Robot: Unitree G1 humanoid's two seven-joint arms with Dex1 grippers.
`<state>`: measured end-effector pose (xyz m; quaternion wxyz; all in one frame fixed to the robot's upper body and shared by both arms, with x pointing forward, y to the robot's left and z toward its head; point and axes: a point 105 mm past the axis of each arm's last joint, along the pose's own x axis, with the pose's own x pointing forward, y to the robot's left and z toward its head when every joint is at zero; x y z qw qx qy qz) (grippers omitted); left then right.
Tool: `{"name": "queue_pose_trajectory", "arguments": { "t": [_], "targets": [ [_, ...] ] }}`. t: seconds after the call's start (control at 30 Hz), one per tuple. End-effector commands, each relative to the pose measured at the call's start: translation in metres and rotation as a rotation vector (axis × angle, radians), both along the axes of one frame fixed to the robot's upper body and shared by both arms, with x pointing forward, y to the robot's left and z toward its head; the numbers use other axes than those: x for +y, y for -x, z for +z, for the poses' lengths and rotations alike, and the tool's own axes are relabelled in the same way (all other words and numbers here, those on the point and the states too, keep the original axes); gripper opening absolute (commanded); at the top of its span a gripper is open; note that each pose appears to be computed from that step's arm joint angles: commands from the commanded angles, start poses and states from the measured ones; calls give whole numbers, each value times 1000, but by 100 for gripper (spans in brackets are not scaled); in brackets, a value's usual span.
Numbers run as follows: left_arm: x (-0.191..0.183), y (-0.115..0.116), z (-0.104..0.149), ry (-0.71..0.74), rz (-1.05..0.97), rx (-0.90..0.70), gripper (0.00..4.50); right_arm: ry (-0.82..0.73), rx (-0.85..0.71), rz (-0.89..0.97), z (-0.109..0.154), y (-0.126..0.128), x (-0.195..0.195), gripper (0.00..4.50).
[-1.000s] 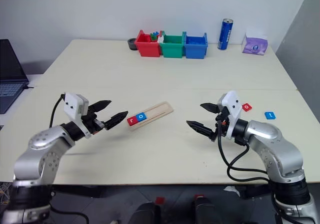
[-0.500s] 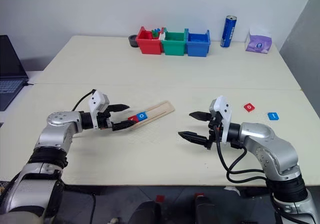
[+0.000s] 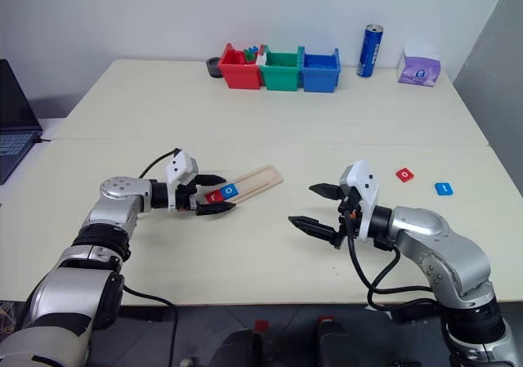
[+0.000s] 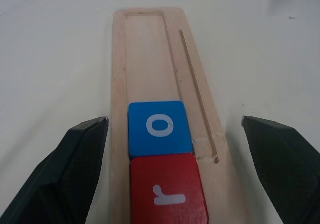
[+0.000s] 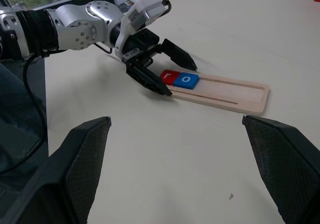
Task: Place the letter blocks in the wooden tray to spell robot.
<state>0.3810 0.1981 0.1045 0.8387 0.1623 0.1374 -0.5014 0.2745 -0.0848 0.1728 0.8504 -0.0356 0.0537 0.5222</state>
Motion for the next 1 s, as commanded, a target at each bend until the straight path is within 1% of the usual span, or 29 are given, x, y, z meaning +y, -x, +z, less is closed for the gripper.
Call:
{"name": "queue_pose_trajectory", "arguments": {
  "t": [0.03,0.37,0.47,0.5,0.53,0.83,0.93,1.0],
  "targets": [
    [3,0,1,-33,-8,-25,450,-23,-47,13,13,4,2,447],
    [11,0,-12,-55,43,-8,450,-20,-46,17,15,3,3,447],
    [12,0,-13,-53,55,-6,389,-36,-49,10,18,1,4,450],
    [13,0,-13,-51,55,-2,358,-40,-49,8,19,0,4,450],
    [12,1,-14,-49,53,2,338,-42,-50,8,20,0,4,450],
    [6,5,-16,-50,0,2,338,-46,-62,-1,25,-4,3,450],
    [-7,13,-13,-54,-101,-14,338,-37,-60,10,23,0,3,450],
    [-17,22,-15,-90,-199,-41,338,-22,-56,23,20,3,2,450]
  ]
}}
